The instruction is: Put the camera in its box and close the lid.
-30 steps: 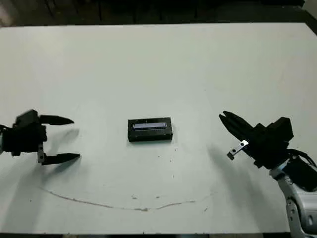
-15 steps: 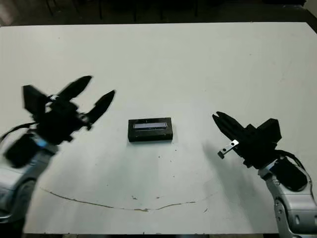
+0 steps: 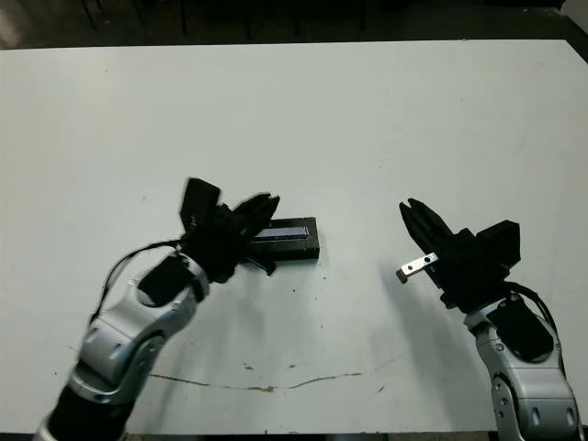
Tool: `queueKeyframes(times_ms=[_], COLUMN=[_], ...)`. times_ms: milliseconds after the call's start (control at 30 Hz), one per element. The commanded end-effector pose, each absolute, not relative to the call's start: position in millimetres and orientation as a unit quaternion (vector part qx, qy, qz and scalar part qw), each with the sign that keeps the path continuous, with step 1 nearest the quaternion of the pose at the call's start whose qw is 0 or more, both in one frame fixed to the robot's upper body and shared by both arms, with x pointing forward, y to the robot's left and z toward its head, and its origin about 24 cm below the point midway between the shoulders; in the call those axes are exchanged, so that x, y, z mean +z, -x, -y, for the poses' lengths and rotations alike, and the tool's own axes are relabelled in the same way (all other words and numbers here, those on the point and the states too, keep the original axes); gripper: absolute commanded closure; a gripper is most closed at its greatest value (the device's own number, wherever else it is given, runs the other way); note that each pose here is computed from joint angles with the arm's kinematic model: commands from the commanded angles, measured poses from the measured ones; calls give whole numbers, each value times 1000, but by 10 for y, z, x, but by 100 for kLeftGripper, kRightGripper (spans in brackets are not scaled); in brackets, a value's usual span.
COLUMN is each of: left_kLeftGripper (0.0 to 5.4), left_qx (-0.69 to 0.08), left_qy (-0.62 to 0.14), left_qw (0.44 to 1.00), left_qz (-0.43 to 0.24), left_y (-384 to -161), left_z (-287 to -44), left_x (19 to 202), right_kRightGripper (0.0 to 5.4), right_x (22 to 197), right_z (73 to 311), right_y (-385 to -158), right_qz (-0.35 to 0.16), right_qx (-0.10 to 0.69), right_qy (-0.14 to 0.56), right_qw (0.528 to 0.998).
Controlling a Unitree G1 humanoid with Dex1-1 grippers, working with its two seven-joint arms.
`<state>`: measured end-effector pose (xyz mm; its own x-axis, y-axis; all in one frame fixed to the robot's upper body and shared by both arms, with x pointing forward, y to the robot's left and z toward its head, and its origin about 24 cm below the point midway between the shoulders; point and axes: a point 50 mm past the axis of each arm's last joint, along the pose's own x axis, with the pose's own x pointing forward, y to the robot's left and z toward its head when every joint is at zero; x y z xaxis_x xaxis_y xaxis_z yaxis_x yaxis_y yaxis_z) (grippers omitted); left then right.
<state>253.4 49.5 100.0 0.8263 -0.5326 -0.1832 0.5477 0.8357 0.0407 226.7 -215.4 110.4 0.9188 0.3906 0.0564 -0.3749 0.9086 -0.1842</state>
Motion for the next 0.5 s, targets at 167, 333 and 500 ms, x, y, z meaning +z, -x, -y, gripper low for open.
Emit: queueKeyframes(times_ms=[167, 333, 500], left_kLeftGripper=[538, 538, 538], left_qx=[-286, -282, -280], left_qy=[-49, -54, -46], left_qw=[944, 936, 929], left_qz=[-158, -205, -238], left_y=[-2459, -2395, -2359], left_z=[-504, -591, -683], left_x=[669, 524, 434], right_kRightGripper=[540, 540, 540], right_x=[1054, 1047, 1036], right_z=[2165, 2166, 2150], right_y=[-2235, -2234, -2235], right_qz=[29, 27, 23], right_qx=[196, 198, 204], right_qy=[84, 81, 76], right_qw=[977, 977, 976])
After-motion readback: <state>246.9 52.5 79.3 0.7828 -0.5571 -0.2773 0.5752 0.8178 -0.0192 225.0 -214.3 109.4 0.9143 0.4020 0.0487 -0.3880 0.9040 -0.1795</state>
